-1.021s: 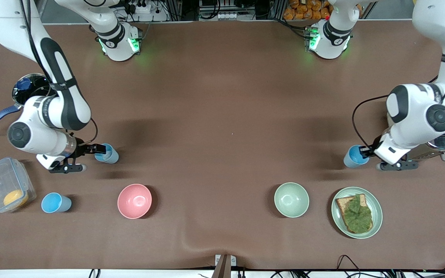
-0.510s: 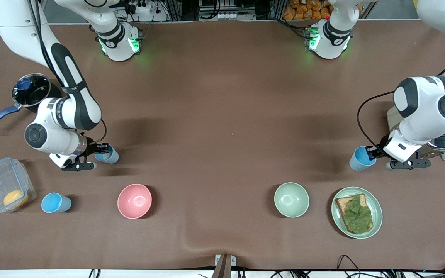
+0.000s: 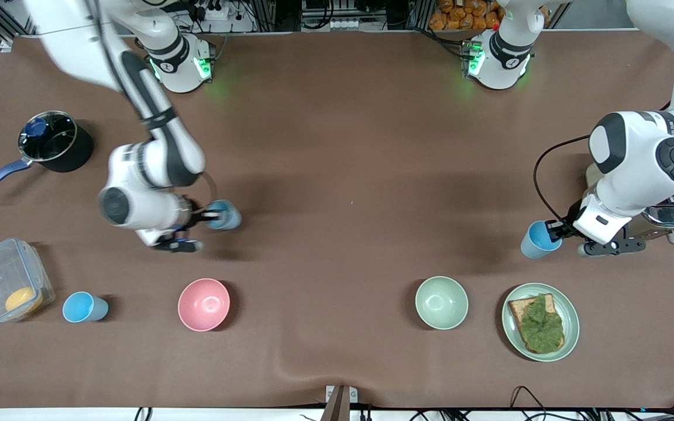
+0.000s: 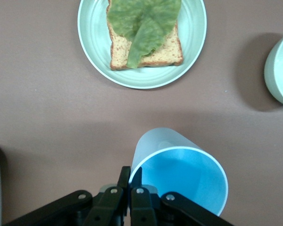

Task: Stack blue cups with both arms
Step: 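Grasp the second blue cup with the right gripper, then set the right gripper's cup at table center while the left gripper follows, then open the right gripper while the left gripper lowers its cup onto it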

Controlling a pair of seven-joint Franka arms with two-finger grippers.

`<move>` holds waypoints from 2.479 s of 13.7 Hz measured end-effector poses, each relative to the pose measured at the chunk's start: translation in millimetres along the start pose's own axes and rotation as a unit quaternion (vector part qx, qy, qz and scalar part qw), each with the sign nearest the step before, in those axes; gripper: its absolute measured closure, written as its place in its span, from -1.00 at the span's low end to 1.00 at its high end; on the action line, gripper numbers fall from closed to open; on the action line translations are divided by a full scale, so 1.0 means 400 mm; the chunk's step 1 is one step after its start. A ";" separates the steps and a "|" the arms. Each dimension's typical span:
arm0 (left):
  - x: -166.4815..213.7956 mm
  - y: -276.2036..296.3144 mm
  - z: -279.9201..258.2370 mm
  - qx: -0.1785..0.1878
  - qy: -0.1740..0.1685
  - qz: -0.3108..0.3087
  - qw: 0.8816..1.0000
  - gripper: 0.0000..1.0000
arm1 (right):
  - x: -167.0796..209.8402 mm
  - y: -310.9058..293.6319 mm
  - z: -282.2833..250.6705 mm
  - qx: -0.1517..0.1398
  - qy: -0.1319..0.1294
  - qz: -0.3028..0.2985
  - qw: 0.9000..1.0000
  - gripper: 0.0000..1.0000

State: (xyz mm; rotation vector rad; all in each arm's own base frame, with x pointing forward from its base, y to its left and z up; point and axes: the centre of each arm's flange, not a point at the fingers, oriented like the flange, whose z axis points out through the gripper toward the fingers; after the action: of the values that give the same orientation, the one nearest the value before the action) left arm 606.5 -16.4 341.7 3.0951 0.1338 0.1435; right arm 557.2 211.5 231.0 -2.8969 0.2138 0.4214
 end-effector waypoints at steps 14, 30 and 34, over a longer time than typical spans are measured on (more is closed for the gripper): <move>-0.104 0.355 -0.052 -0.021 -0.042 -0.027 0.999 0.94 | -0.306 -0.632 0.263 0.055 0.057 0.147 0.986 0.94; -0.182 0.604 -0.119 -0.040 -0.045 -0.047 0.997 0.94 | -0.215 -0.590 -0.232 -0.004 0.104 0.091 0.990 -1.00; -0.266 0.774 -0.127 -0.049 -0.053 -0.056 0.996 0.94 | -0.160 -0.484 -0.448 -0.083 0.117 0.026 0.989 -1.00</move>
State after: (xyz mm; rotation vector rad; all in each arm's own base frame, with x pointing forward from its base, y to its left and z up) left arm 522.1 -332.0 396.2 2.9808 0.2863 -0.0165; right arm 577.5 366.3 453.2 -3.1083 0.3033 0.1099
